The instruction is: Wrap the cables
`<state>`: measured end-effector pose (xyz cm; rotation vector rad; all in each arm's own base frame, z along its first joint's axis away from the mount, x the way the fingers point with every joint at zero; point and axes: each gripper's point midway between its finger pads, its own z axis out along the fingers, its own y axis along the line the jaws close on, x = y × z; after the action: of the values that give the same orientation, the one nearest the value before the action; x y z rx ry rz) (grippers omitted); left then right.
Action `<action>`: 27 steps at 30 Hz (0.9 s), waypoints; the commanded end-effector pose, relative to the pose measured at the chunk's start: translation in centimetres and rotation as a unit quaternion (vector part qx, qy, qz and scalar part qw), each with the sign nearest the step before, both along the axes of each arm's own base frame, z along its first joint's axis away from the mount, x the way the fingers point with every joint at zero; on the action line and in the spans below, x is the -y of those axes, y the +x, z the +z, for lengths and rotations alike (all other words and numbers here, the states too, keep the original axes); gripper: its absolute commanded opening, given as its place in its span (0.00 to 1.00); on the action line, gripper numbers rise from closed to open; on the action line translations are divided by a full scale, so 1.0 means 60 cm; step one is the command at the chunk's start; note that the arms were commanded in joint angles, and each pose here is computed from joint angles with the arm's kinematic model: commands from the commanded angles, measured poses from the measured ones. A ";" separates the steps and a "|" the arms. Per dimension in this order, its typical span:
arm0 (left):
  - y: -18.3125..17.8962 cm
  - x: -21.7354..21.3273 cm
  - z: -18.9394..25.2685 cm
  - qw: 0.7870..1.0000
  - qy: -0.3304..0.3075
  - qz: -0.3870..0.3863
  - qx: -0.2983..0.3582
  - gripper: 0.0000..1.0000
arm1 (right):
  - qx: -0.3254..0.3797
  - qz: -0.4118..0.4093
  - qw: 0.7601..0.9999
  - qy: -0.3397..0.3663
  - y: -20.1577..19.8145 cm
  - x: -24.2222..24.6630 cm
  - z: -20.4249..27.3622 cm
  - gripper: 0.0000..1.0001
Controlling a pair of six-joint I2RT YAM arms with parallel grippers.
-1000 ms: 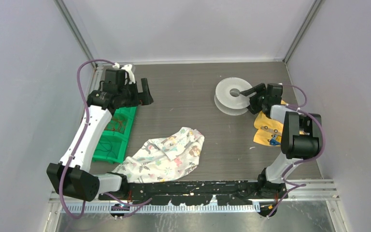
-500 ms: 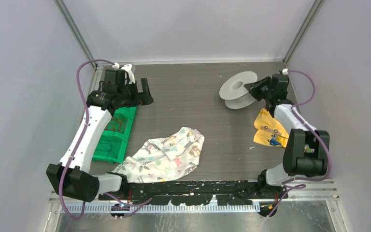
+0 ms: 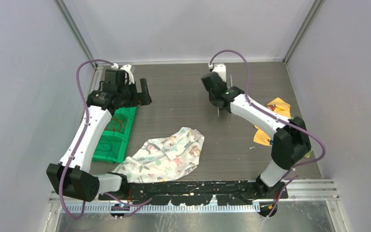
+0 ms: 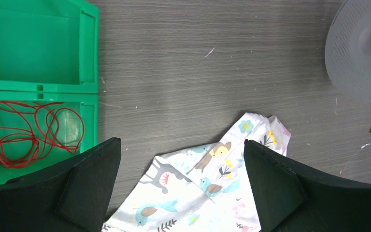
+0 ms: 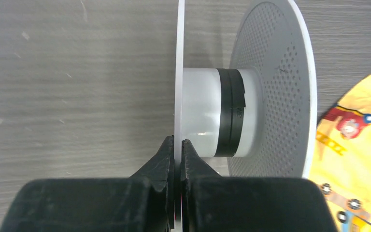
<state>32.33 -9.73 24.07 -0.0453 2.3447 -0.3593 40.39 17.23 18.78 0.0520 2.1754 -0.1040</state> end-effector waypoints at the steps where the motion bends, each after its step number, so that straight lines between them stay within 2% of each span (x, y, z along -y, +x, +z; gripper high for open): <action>1: -0.002 -0.017 0.021 1.000 0.017 0.017 0.017 1.00 | 0.041 -0.030 0.990 -0.133 0.008 0.030 0.028 0.01; 8: -0.003 -0.028 0.005 0.999 0.031 0.035 -0.006 1.00 | 0.035 -0.007 0.993 -0.115 0.004 -0.002 0.001 0.01; 11: 0.001 -0.041 -0.011 0.996 0.056 0.051 -0.048 1.00 | 0.041 -0.005 0.995 -0.087 -0.002 -0.009 0.006 0.10; 13: 0.003 -0.036 -0.020 0.996 0.053 0.044 -0.064 1.00 | 0.043 -0.002 0.996 -0.075 -0.005 -0.011 0.013 0.31; 17: 0.013 -0.029 -0.014 0.997 0.041 0.042 -0.042 1.00 | 0.047 -0.006 0.997 -0.067 -0.011 -0.007 0.027 0.40; 20: 0.016 -0.029 -0.009 0.998 0.040 0.041 -0.033 1.00 | 0.053 -0.008 0.997 -0.060 -0.018 -0.002 0.042 0.55; 27: 0.015 -0.017 -0.015 0.998 0.027 0.027 -0.042 1.00 | 0.060 -0.009 0.996 -0.060 -0.032 0.012 0.069 0.59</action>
<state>32.89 -8.27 21.92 -0.1024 2.4749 -0.2240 38.97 17.13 20.44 -0.0389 2.0946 -0.2568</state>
